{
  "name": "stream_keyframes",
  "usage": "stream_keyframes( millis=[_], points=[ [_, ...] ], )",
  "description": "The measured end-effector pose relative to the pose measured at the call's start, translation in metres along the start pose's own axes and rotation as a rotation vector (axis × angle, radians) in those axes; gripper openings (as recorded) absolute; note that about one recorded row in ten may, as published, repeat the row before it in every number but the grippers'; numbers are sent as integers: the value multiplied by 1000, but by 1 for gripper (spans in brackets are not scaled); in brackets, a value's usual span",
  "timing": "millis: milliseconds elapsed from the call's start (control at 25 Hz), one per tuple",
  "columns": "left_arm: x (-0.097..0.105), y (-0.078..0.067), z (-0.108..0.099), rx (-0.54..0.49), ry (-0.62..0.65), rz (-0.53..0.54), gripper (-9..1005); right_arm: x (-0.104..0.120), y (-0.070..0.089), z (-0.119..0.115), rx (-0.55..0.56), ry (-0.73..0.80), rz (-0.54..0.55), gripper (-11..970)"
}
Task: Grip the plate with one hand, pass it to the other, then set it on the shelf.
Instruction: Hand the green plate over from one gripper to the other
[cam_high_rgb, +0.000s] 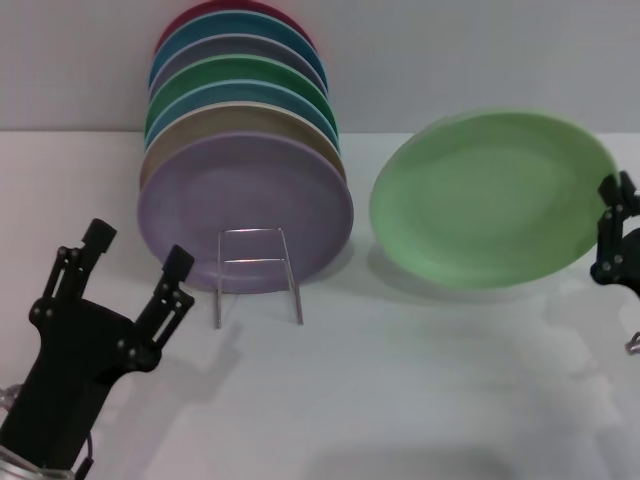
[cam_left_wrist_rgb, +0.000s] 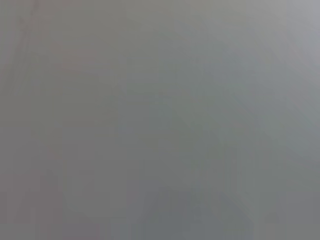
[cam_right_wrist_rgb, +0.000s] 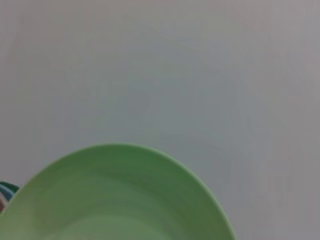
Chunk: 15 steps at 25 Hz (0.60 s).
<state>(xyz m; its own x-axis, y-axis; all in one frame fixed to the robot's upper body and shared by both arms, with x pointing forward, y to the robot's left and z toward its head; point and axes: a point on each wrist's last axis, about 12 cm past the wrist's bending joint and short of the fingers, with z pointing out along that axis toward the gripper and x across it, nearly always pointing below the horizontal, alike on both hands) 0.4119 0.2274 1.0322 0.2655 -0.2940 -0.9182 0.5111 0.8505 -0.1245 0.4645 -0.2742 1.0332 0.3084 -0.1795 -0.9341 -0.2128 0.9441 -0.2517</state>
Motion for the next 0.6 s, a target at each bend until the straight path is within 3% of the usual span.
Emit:
stream_keyframes(
  millis=[600],
  points=[
    [5, -7, -7, 48, 48, -9, 849, -2, 33, -22, -55, 13, 1, 18]
  ],
)
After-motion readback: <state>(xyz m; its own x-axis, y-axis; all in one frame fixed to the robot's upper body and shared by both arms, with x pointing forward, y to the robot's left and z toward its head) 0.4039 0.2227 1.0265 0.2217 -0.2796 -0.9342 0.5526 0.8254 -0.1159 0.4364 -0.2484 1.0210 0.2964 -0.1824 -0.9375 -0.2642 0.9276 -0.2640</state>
